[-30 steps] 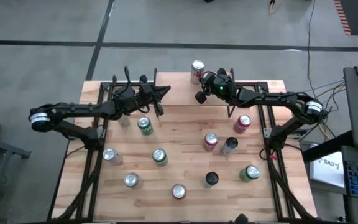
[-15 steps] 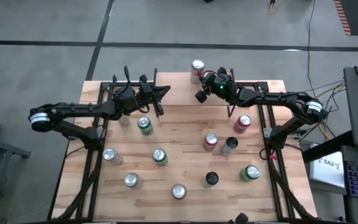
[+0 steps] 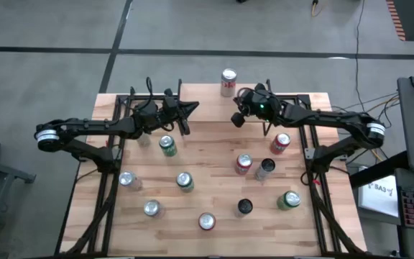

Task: Place canned beverage on shelf
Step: Put the middle green soda can on the shelf

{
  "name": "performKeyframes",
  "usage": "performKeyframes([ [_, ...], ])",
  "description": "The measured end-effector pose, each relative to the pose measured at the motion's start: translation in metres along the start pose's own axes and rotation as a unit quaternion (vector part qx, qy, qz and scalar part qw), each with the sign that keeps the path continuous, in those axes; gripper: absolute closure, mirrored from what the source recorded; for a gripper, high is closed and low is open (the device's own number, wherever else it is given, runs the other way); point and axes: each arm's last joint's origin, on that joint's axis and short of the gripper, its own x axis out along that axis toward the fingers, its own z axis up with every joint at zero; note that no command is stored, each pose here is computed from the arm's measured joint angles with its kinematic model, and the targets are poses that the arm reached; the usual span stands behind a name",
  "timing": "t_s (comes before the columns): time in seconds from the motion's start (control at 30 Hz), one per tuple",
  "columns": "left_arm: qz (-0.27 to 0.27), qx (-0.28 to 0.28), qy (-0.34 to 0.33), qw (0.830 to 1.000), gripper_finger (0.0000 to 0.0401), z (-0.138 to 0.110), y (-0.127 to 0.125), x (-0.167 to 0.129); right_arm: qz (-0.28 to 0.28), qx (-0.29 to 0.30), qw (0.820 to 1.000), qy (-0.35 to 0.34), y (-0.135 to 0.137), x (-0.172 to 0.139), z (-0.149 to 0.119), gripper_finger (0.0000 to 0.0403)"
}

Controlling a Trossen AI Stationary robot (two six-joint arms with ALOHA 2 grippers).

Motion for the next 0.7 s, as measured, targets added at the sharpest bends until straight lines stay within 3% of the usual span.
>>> performKeyframes([
  [0.33, -0.055, -0.02, 0.009, 0.998, 0.0401, -0.006, -0.031, -0.002, 0.082, 0.004, 0.996, -0.023, 0.029, -0.062, 0.015, 0.0381],
  [0.7, -0.137, -0.015, -0.003, 0.99, 0.0401, 0.014, -0.078, -0.01, 0.201, -0.011, 0.979, -0.034, 0.071, -0.116, 0.013, 0.0381],
])
